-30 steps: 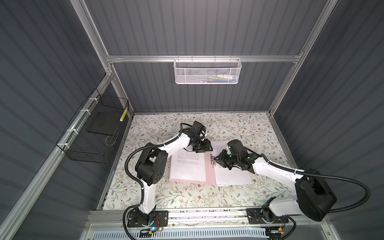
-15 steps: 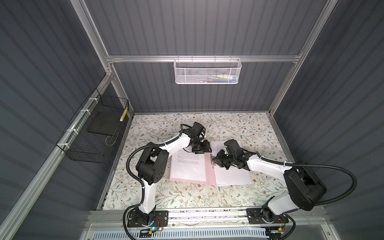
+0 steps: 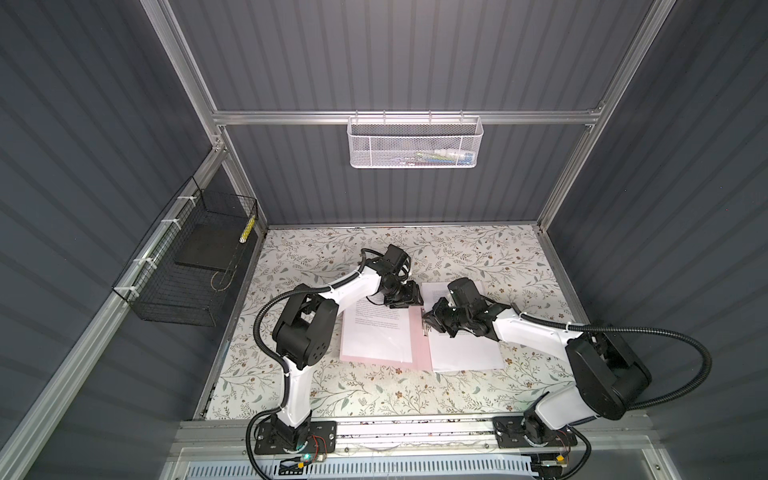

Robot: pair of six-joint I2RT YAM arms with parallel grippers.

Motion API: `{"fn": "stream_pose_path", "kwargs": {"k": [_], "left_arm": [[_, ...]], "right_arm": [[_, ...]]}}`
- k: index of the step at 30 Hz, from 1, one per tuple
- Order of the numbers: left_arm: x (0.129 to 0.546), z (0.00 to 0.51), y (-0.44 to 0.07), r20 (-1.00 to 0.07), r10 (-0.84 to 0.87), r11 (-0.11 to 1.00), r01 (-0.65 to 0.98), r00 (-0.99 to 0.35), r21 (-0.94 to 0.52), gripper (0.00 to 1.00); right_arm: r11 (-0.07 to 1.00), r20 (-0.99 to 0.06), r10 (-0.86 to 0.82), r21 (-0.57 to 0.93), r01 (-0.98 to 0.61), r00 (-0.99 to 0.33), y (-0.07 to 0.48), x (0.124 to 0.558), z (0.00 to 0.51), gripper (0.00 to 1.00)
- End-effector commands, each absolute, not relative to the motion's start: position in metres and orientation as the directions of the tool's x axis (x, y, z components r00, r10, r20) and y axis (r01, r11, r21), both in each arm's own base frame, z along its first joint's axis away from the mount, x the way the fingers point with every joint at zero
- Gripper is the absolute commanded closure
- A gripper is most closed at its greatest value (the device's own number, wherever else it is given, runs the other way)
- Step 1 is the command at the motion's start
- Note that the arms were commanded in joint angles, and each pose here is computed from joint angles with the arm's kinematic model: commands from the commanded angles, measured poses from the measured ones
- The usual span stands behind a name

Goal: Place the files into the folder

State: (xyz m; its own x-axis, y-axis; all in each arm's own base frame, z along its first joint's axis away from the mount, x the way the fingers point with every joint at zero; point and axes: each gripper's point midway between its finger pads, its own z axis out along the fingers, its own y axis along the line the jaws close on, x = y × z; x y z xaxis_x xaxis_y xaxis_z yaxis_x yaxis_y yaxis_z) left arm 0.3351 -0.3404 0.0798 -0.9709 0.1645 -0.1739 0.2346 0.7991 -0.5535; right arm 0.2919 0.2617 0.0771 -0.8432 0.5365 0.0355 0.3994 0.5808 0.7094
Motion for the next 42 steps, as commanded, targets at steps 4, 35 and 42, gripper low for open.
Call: {"fn": "stream_pose_path", "kwargs": {"k": [4, 35, 42], "left_arm": [[0.329, 0.071, -0.338, -0.15, 0.184, 0.803, 0.237, -0.971, -0.547, 0.44], [0.325, 0.063, -0.343, -0.134, 0.193, 0.79, 0.236, -0.972, -0.566, 0.44], [0.323, 0.061, -0.343, -0.129, 0.196, 0.79, 0.234, -0.972, -0.567, 0.44]], "right_arm": [[0.579, 0.032, 0.543, 0.709, 0.402, -0.839, 0.261, 0.296, 0.077, 0.84], [0.551, 0.1, 0.545, 0.706, 0.445, -0.833, 0.26, 0.296, 0.059, 0.89], [0.542, 0.114, 0.547, 0.707, 0.455, -0.829, 0.258, 0.291, 0.057, 0.93]]}}
